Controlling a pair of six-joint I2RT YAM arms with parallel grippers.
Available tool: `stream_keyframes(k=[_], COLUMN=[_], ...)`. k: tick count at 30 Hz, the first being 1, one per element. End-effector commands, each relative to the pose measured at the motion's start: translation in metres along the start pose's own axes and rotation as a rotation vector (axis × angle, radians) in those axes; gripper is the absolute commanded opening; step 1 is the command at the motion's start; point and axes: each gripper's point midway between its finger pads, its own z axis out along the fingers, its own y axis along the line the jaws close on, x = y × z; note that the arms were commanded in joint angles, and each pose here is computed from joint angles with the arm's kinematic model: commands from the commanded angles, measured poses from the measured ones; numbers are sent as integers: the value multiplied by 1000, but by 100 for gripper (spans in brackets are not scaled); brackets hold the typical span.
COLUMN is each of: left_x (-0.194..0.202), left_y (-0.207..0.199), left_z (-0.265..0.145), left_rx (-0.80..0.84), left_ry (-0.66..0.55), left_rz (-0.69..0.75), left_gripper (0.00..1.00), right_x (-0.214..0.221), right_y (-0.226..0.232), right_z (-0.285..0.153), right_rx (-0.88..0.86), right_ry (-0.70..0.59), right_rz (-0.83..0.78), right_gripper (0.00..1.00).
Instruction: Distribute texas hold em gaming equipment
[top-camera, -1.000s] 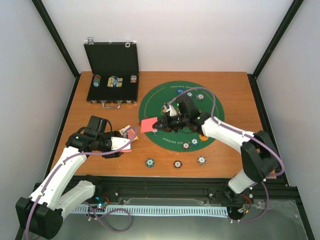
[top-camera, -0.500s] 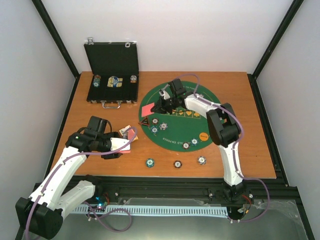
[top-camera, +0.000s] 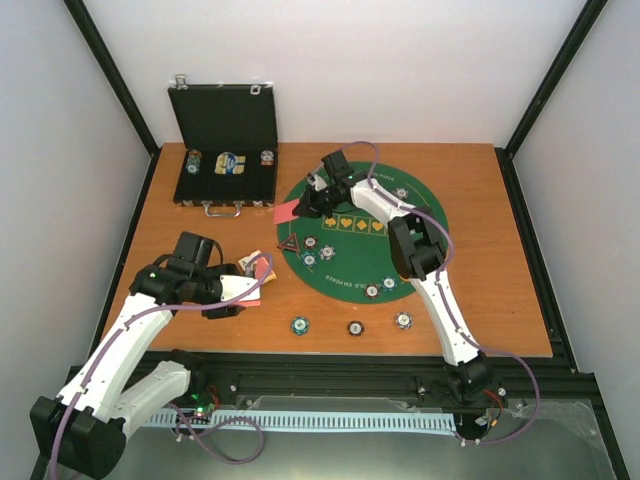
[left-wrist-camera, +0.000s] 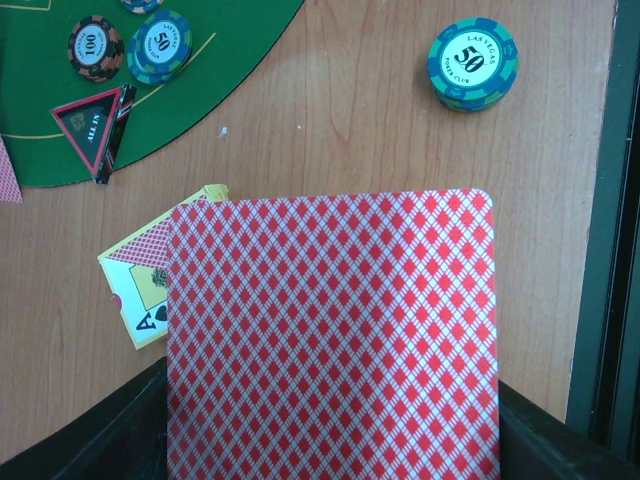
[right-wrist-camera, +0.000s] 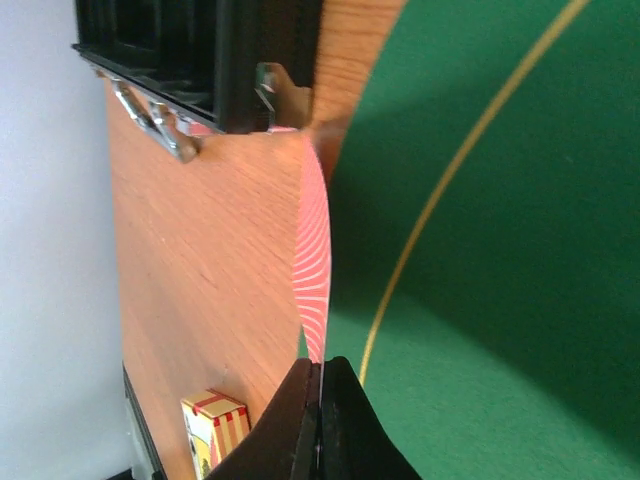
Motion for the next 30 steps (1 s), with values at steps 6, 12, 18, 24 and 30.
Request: stream_keyframes(k=[6, 12, 18, 24, 30], left_x=[-15, -15, -17, -18, -22], left_y=[6, 5, 7, 10, 15], left_z=[-17, -17, -19, -16, -16], left_rx=[-38, -36, -39, -41, -44], left_ry=[-48, -48, -56, -60, -69], left_rz=[15, 6, -5, -18, -31], left_gripper=[46, 46, 46, 42, 40], right_x=[7, 0, 4, 51, 156], right_y=[-31, -24, 10, 69, 101], right_z=[-7, -25, -65, -96, -84], right_rx=[147, 211, 244, 116, -24], right_ry=[18, -21, -87, -152, -79], right_rz=[16, -34, -96, -156, -184], right_gripper=[26, 58, 65, 74, 79])
